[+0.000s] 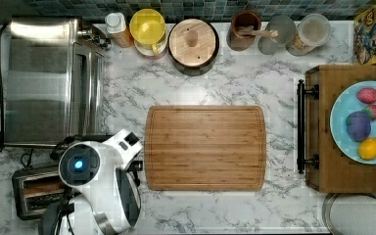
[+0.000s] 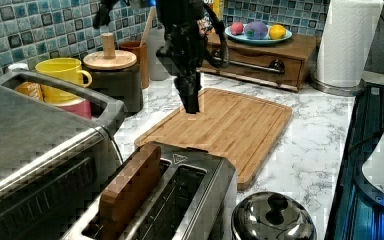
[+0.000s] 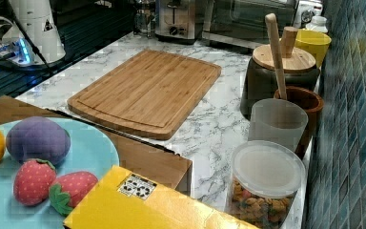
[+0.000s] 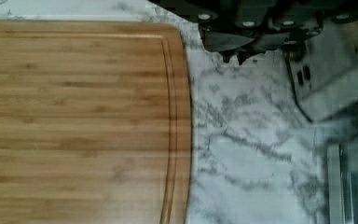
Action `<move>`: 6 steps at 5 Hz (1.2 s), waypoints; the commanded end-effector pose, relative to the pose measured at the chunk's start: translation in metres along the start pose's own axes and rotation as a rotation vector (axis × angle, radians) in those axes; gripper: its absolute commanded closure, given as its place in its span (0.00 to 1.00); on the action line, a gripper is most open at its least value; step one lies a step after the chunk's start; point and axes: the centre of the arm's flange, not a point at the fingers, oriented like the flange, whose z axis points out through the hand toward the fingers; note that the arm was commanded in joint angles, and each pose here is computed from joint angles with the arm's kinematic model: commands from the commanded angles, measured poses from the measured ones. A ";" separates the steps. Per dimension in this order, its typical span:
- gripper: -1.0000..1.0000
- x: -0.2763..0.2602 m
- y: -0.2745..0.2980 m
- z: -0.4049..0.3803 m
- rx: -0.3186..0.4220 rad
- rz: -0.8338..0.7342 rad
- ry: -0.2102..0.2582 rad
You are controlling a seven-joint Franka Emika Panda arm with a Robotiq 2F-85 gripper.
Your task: Turn on the toaster.
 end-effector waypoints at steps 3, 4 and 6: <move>1.00 -0.051 -0.010 -0.021 0.189 -0.141 0.027; 1.00 -0.057 -0.020 -0.018 0.232 -0.173 0.022; 1.00 -0.062 -0.027 -0.029 0.306 -0.163 0.052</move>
